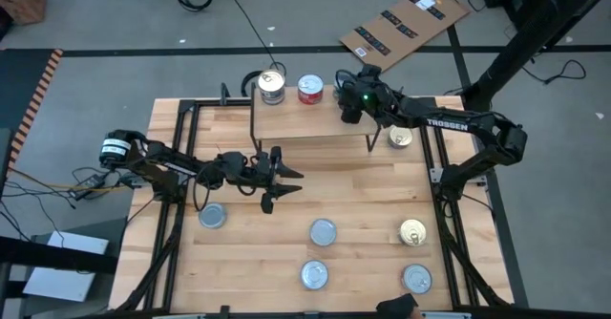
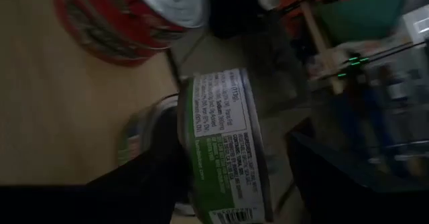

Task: Stack canned seafood by type on shelf
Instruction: Stack the green tuna can on top of the other green tuna can on the shelf

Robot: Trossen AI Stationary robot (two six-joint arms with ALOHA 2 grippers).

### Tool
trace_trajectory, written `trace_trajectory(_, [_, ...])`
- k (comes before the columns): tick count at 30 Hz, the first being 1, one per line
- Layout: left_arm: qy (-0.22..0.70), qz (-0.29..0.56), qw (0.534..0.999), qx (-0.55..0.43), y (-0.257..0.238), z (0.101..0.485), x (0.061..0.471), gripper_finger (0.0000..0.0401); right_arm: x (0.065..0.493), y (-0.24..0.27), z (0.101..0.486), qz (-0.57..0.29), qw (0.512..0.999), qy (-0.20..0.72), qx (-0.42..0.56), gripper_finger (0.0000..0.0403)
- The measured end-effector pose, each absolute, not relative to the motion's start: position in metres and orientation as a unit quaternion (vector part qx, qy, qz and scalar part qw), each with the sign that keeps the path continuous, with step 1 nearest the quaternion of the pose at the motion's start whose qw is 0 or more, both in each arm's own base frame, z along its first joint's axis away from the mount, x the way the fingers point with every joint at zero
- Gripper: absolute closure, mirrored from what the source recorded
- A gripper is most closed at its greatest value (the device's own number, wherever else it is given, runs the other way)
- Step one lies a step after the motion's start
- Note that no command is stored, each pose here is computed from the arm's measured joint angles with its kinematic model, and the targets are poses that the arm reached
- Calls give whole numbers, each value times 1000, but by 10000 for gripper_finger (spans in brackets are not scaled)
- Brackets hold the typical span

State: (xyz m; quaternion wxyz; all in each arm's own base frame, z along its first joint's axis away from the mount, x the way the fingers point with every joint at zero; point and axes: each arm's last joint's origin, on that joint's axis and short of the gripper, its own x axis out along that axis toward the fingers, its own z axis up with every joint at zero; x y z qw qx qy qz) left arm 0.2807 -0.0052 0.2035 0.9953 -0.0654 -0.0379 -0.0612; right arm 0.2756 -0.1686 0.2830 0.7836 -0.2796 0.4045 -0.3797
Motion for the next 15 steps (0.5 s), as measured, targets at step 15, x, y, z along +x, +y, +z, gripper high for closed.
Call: trace_trajectory(15, [-38, -61, 995, -65, -5, 203, 281, 233, 268, -178, 278, -343, 840, 385, -170, 144])
